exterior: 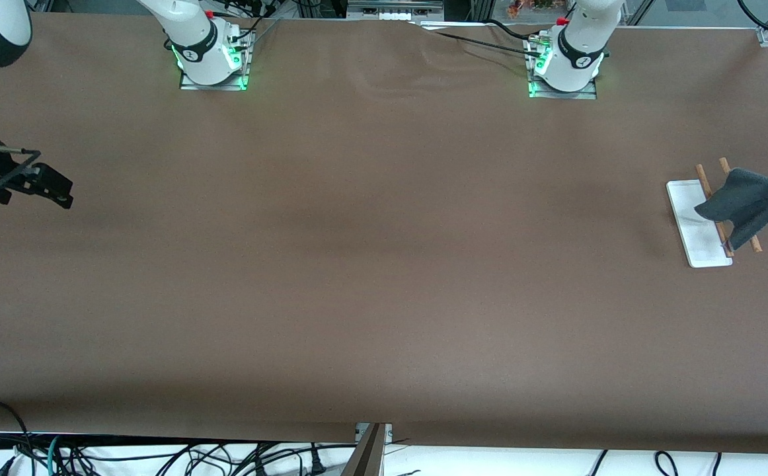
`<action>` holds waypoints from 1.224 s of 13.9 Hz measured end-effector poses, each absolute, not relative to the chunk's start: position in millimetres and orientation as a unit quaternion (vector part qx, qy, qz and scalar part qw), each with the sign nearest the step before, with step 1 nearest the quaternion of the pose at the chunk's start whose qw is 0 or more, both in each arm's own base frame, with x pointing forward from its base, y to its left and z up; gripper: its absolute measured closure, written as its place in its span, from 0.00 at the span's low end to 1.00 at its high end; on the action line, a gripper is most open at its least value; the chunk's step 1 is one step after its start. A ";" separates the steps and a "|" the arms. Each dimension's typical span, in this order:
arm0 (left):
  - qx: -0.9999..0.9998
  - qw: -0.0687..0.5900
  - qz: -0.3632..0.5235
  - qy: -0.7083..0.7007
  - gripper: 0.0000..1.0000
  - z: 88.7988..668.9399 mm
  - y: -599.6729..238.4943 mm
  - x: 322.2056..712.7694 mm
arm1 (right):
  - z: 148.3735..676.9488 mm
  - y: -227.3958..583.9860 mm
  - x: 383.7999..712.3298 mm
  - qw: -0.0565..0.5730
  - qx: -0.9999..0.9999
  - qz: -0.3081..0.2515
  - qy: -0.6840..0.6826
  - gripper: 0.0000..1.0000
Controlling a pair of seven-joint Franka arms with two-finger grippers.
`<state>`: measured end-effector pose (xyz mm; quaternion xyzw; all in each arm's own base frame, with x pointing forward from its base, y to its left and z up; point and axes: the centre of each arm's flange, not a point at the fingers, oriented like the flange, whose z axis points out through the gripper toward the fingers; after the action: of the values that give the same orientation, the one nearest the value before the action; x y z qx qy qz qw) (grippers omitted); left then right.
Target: Pass towel and hang on rack
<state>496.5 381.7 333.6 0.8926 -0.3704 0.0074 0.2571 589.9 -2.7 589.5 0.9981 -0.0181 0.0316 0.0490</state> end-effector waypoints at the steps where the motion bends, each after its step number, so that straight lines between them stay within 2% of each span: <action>1: 0.890 0.266 0.004 -0.370 0.97 320.2 381.7 496.8 | 591.3 -3.2 581.2 0.049 0.998 0.022 -0.019 0.00; 4: 0.886 0.282 -0.003 -0.368 0.97 292.2 383.9 500.2 | 601.2 2.6 567.5 0.050 0.999 0.015 -0.002 0.00; 8: 0.888 0.275 0.002 -0.368 0.97 294.8 390.7 506.2 | 602.8 12.0 565.4 0.019 1.000 0.014 0.007 0.00; 11: 0.891 0.274 0.004 -0.362 0.93 294.5 399.0 501.0 | 601.8 9.6 565.8 0.004 1.000 0.013 -0.001 0.00; 12: 0.890 0.275 0.004 -0.363 0.87 292.4 402.2 498.3 | 601.0 8.1 566.2 0.001 1.000 0.012 -0.003 0.00; 17: 0.877 0.273 0.028 -0.395 0.36 277.9 434.1 488.4 | 599.7 8.2 567.6 -0.002 1.000 0.011 -0.004 0.00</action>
<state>488.4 434.1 277.9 0.8768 -0.3948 0.0279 0.2732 567.6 8.2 599.7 0.9999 -0.0038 0.0113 -0.0019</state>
